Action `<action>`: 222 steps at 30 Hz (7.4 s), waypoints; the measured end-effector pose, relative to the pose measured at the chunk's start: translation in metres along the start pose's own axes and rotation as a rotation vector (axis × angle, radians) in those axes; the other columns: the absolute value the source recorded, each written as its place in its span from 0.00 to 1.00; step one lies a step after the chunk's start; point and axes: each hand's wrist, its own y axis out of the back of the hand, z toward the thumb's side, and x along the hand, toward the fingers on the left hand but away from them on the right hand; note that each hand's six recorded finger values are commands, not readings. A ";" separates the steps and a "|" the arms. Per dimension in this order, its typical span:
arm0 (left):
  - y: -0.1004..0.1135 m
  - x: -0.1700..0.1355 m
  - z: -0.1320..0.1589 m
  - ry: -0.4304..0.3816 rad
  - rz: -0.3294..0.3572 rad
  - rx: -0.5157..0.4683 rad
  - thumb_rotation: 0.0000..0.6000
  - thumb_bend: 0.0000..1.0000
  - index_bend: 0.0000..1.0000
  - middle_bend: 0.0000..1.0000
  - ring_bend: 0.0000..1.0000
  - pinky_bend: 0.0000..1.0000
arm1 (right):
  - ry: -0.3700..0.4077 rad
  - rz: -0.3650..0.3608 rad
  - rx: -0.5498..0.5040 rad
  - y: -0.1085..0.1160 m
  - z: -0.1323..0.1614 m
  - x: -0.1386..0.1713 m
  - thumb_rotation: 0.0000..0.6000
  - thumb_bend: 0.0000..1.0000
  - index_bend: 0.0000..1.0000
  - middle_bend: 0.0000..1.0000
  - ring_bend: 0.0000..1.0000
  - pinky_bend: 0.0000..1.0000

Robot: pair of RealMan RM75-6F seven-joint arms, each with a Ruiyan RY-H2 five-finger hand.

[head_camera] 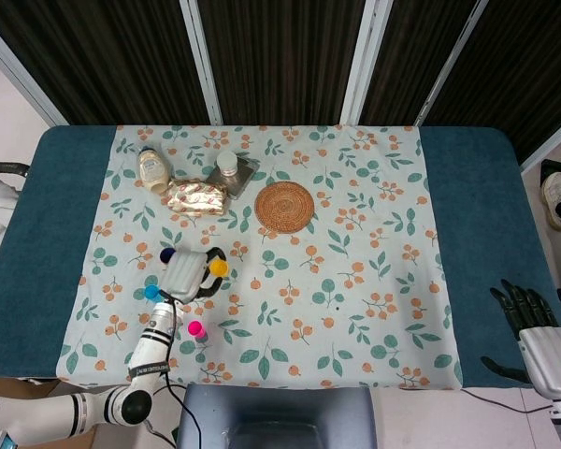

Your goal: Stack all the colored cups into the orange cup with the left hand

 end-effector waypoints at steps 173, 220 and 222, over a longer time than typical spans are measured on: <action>0.018 -0.071 -0.043 -0.086 -0.080 0.014 1.00 0.34 0.02 1.00 1.00 1.00 | 0.015 0.029 0.009 -0.007 0.005 0.001 1.00 0.19 0.00 0.00 0.00 0.00; -0.069 -0.118 -0.054 -0.035 -0.228 -0.087 1.00 0.36 0.41 1.00 1.00 1.00 | 0.052 0.037 -0.006 -0.004 0.007 0.008 1.00 0.19 0.00 0.00 0.00 0.00; -0.069 -0.117 -0.054 -0.034 -0.224 -0.088 1.00 0.36 0.42 1.00 1.00 1.00 | 0.051 0.037 -0.007 -0.004 0.007 0.007 1.00 0.19 0.00 0.00 0.00 0.00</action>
